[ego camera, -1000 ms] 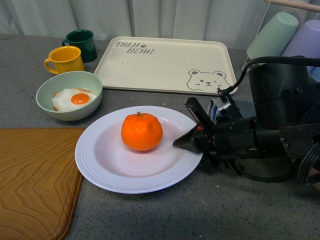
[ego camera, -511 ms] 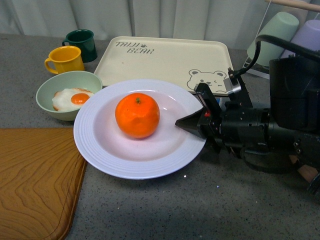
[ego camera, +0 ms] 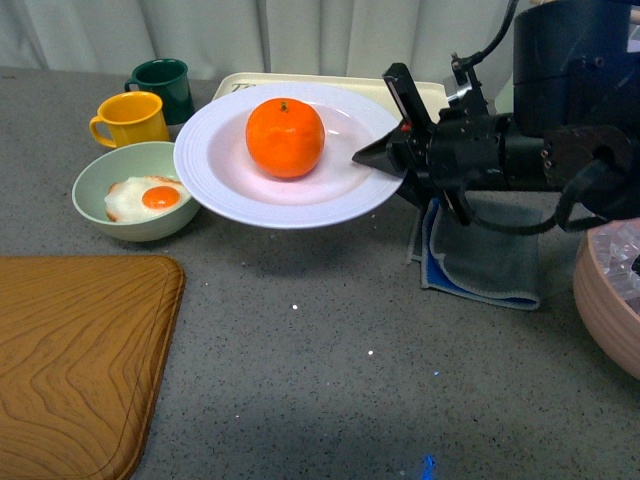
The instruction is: Place orange and plate with both arms
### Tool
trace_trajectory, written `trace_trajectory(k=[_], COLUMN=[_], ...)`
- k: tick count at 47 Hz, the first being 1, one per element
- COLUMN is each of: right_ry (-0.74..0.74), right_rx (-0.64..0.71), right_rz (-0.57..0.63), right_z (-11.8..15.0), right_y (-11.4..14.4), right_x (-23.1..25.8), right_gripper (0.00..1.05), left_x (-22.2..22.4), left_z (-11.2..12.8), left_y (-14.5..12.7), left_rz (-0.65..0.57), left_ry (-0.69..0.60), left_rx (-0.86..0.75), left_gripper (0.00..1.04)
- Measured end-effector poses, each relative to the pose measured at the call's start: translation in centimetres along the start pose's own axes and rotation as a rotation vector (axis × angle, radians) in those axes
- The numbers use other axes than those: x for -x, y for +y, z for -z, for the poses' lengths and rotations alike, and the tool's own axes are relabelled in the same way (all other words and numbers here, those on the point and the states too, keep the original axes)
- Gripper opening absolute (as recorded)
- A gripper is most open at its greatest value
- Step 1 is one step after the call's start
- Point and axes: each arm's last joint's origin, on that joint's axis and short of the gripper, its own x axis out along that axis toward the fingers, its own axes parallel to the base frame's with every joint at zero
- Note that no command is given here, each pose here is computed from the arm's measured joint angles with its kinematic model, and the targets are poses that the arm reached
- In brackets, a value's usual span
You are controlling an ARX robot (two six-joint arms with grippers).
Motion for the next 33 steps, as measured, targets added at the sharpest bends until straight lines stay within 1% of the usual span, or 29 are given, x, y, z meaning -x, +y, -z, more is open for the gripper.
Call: trace_trajectory(k=[11, 19, 25, 30, 33], right_ry=[-0.003, -0.022, -0.024, -0.028, -0.034], right_rx=[-0.001, -0.006, -0.009, -0.01, -0.009], right_rz=[0.061, 0.099, 0.146, 0.179, 0.218], right_z=[-4.4, -7.5, -8.9, -9.4, -9.7], right_y=[0.2, 1.1, 1.3, 1.1, 0.8], right_x=[-4.6, -7.3, -8.4, -8.8, -9.1], right_gripper=[0.04, 0.04, 0.04, 0.04, 0.04], left_x=[0.0, 0.0, 0.0, 0.0, 0.0], left_z=[0.0, 0.0, 0.0, 0.0, 0.0], left_y=[0.0, 0.0, 0.0, 0.0, 0.0], left_rz=[0.0, 0.0, 0.0, 0.0, 0.0], left_ry=[0.0, 0.0, 0.0, 0.0, 0.0], left_rx=[0.0, 0.0, 0.0, 0.0, 0.0], left_gripper=[0.98, 0.98, 0.98, 0.98, 0.98])
